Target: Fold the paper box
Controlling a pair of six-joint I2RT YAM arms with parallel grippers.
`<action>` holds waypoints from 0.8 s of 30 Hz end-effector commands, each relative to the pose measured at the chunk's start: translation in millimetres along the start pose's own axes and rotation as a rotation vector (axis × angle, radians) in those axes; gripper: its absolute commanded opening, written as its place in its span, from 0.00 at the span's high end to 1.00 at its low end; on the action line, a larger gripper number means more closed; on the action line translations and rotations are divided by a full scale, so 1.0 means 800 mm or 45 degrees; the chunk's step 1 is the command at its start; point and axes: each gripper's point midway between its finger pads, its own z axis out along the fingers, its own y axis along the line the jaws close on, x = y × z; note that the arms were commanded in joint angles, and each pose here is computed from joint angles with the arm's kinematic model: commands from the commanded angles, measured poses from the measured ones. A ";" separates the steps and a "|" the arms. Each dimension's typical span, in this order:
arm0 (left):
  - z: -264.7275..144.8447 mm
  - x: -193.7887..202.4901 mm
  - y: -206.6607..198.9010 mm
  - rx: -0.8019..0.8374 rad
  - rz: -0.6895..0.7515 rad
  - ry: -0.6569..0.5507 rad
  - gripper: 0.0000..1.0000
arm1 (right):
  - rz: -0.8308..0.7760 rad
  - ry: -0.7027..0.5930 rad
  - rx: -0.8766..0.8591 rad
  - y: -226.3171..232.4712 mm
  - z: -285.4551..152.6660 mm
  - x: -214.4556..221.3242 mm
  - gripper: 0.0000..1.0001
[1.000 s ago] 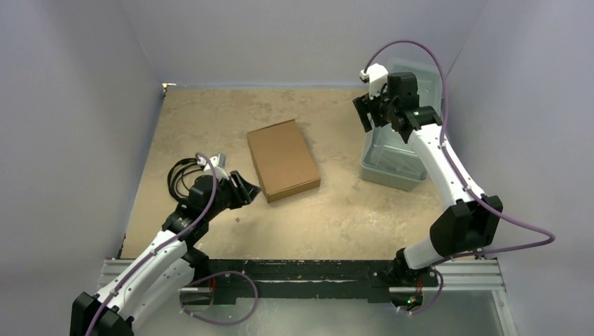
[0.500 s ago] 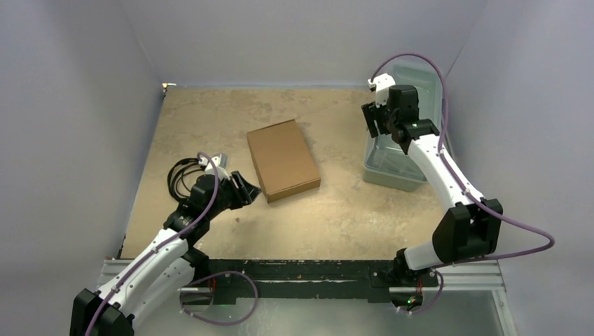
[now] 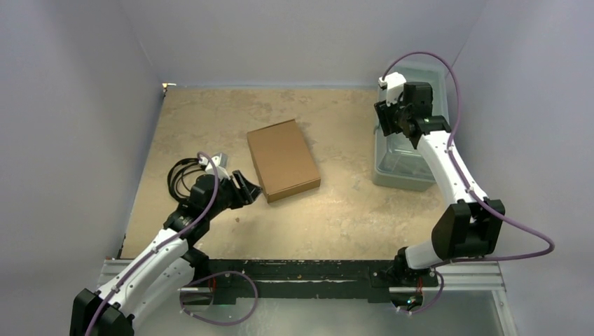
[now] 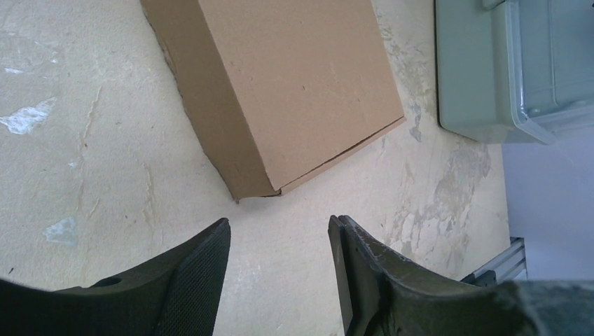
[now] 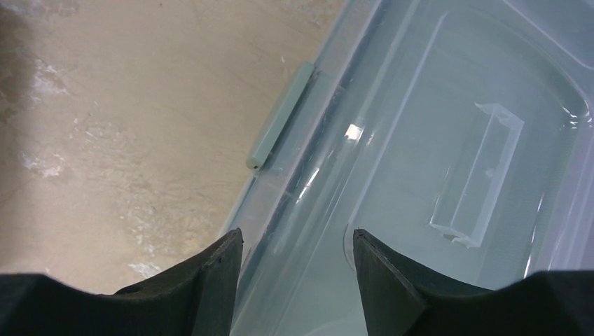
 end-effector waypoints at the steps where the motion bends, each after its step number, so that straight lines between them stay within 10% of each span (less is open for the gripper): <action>1: 0.005 -0.008 -0.014 0.063 -0.020 -0.027 0.44 | -0.108 0.122 0.077 -0.033 -0.010 0.033 0.42; 10: 0.022 -0.002 -0.003 0.033 -0.083 -0.029 0.43 | -0.110 0.067 0.146 -0.056 -0.030 0.027 0.33; 19: 0.044 -0.001 0.017 0.013 -0.295 -0.132 0.42 | -0.301 -0.533 -0.388 0.050 -0.138 -0.051 0.02; 24: 0.057 0.002 0.027 0.066 -0.376 -0.193 0.41 | -0.362 -0.713 -0.612 0.102 -0.171 -0.038 0.01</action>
